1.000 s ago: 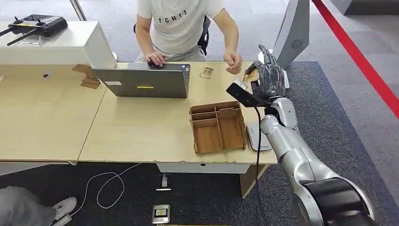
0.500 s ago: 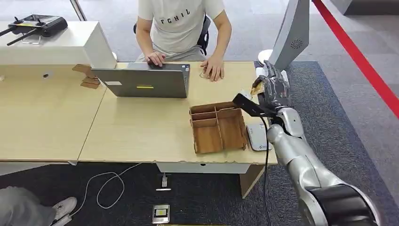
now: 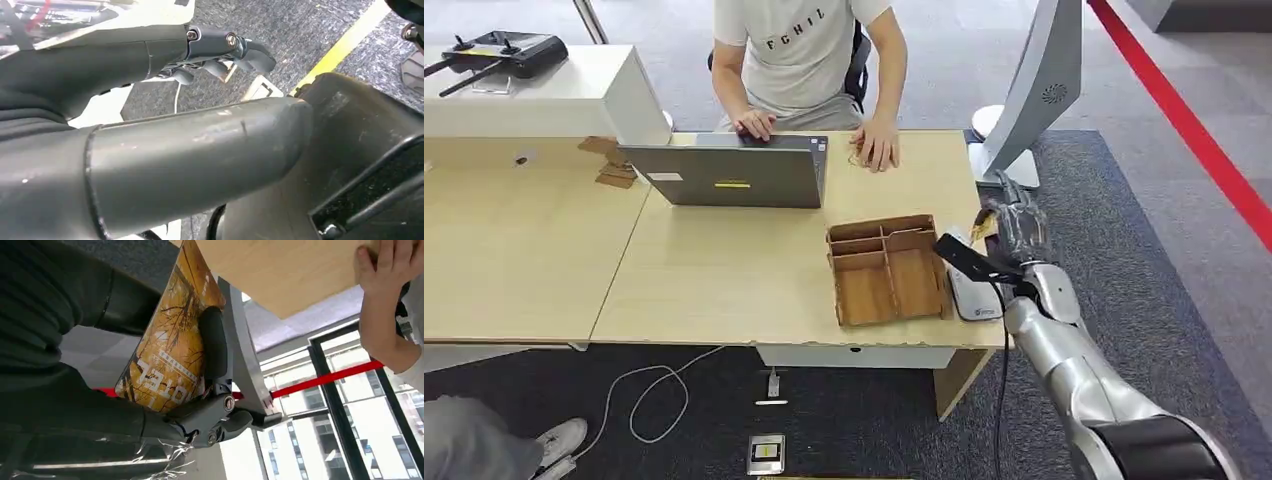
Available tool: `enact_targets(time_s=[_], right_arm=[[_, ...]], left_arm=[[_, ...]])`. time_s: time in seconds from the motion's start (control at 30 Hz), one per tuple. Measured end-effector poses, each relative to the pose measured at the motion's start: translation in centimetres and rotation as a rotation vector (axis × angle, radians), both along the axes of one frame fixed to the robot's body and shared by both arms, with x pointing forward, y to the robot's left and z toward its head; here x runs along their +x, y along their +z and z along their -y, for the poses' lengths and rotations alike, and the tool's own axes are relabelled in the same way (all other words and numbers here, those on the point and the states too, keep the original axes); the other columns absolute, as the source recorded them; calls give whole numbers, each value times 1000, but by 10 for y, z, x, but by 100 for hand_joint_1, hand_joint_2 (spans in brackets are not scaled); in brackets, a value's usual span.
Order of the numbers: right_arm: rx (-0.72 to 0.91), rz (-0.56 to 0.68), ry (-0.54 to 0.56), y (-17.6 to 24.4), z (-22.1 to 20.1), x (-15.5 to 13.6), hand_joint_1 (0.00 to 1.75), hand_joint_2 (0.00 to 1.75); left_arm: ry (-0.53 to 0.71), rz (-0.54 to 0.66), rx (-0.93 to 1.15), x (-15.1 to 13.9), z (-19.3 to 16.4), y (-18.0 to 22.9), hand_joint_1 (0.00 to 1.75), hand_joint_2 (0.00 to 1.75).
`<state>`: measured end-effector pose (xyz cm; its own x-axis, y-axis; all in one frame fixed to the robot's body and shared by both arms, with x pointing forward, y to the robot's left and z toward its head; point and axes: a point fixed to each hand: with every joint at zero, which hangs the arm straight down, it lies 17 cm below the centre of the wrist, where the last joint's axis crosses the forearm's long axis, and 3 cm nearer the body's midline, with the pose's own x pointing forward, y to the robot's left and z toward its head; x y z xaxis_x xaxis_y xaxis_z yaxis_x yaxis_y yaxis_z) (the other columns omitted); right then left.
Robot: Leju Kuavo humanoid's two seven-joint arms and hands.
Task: Pass the card to the sensor for recognition and then transmit it.
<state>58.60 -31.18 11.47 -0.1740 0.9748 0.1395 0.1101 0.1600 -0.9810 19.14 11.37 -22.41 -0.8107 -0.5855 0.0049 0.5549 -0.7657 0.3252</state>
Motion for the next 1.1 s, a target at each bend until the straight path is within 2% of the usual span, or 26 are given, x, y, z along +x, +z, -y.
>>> enact_targets(time_s=[1.1], right_arm=[[55, -108, -5, -59, -5, -32, 175, 175]], left_arm=[[11, 26, 20, 0, 6, 1, 0, 0]])
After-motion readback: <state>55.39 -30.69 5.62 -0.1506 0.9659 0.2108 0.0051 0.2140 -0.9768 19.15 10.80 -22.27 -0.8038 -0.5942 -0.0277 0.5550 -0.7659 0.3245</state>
